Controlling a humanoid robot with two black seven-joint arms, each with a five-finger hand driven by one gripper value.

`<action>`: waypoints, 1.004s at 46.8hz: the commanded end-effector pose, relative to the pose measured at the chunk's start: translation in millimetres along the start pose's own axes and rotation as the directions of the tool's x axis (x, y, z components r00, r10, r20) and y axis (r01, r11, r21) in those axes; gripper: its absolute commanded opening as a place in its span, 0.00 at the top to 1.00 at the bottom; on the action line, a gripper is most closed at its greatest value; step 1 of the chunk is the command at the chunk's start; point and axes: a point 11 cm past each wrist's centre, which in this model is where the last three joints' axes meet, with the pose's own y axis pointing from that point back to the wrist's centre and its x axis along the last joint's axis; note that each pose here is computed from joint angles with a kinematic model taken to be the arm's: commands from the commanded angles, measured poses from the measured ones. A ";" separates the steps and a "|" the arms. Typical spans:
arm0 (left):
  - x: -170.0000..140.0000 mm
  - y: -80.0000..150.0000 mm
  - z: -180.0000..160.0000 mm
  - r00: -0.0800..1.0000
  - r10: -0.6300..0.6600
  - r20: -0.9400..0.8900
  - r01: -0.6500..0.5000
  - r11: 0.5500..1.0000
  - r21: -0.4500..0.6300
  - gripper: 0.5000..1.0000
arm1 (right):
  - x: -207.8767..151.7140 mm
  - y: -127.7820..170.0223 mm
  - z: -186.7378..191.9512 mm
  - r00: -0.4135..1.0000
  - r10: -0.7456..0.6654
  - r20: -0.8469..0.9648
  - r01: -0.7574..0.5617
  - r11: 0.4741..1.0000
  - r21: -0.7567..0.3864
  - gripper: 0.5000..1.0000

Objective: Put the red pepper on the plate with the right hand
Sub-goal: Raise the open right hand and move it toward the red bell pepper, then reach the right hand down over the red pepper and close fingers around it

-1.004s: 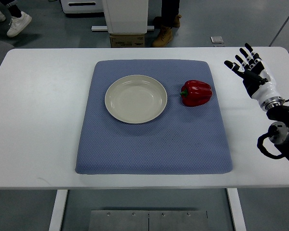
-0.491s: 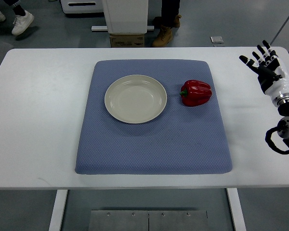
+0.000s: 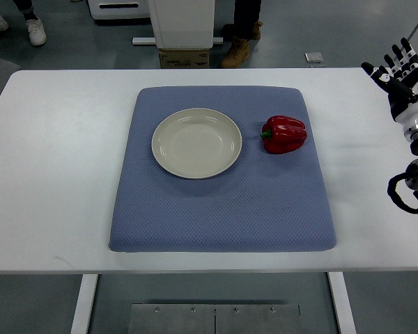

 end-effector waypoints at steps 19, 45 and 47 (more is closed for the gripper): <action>0.0 0.0 0.0 1.000 0.000 0.000 0.000 1.000 0.000 0.00 | -3.4 5.9 7.6 0.994 -0.056 -0.095 0.055 0.998 -0.012 0.00; 0.0 0.0 -0.2 1.000 0.000 0.000 0.000 1.000 0.001 0.00 | -58.8 -1.3 2.9 0.674 -0.480 -0.561 0.428 0.873 -0.234 0.00; 0.0 0.0 -0.2 1.000 0.000 0.000 0.000 1.000 0.001 0.00 | -64.8 -1.2 1.8 0.621 -0.517 -0.589 0.455 0.850 -0.265 0.00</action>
